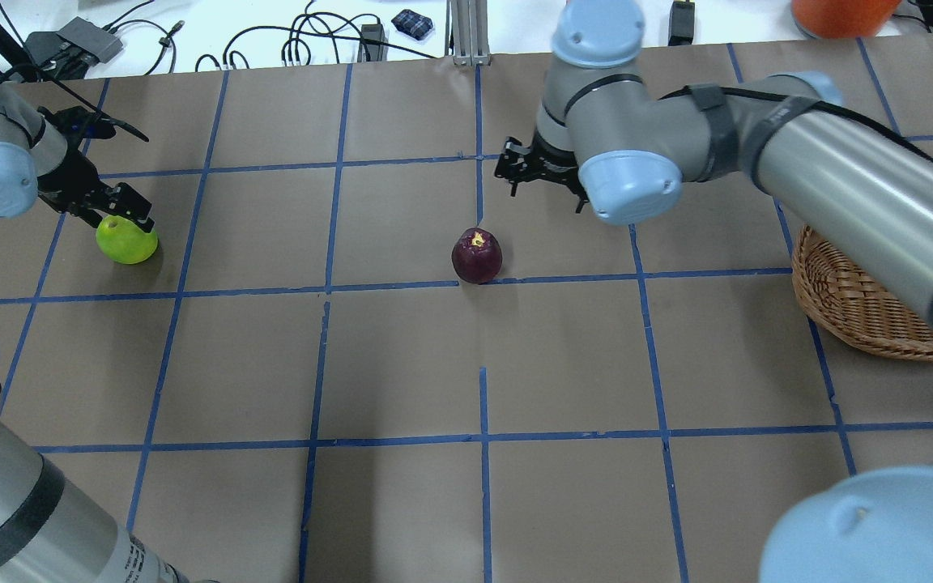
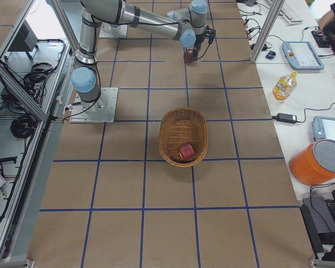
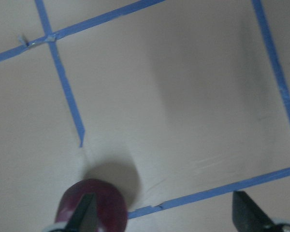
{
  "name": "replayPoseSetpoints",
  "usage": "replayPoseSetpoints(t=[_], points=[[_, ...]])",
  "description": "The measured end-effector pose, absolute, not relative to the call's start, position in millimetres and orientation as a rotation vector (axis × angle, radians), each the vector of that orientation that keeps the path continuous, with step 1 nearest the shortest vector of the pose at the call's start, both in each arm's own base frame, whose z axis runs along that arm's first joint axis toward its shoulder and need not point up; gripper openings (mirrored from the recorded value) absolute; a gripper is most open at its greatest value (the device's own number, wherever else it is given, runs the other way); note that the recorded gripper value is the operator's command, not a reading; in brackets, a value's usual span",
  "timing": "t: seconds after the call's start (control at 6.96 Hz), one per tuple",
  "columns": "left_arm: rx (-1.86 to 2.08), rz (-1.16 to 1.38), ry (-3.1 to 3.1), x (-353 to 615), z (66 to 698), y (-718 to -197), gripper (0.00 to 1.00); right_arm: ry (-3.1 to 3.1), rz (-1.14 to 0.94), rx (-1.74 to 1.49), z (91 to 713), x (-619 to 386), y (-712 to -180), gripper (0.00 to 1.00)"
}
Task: Put all apples into basket
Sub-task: 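Grasp the purple apple with the right gripper while the left grasps the green apple, then carry the purple apple toward the basket while the left brings the green apple to center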
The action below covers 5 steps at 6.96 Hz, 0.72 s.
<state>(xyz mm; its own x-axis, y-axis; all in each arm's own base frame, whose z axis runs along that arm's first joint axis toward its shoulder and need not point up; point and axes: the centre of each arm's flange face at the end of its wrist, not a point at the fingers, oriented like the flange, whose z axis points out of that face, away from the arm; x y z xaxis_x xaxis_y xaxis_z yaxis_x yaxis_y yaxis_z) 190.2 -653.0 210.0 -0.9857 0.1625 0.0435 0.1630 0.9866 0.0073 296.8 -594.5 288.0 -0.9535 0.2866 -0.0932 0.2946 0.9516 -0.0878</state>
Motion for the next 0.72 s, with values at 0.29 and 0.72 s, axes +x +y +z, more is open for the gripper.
replayPoseSetpoints(t=[0.29,0.72], points=[[-0.245,-0.043,-3.079,191,197,-653,1.00,3.041,-0.112,0.401,265,344,-589,1.00],[-0.228,-0.058,-3.071,191,190,-653,0.28,3.066,-0.015,0.357,222,360,-585,1.00]])
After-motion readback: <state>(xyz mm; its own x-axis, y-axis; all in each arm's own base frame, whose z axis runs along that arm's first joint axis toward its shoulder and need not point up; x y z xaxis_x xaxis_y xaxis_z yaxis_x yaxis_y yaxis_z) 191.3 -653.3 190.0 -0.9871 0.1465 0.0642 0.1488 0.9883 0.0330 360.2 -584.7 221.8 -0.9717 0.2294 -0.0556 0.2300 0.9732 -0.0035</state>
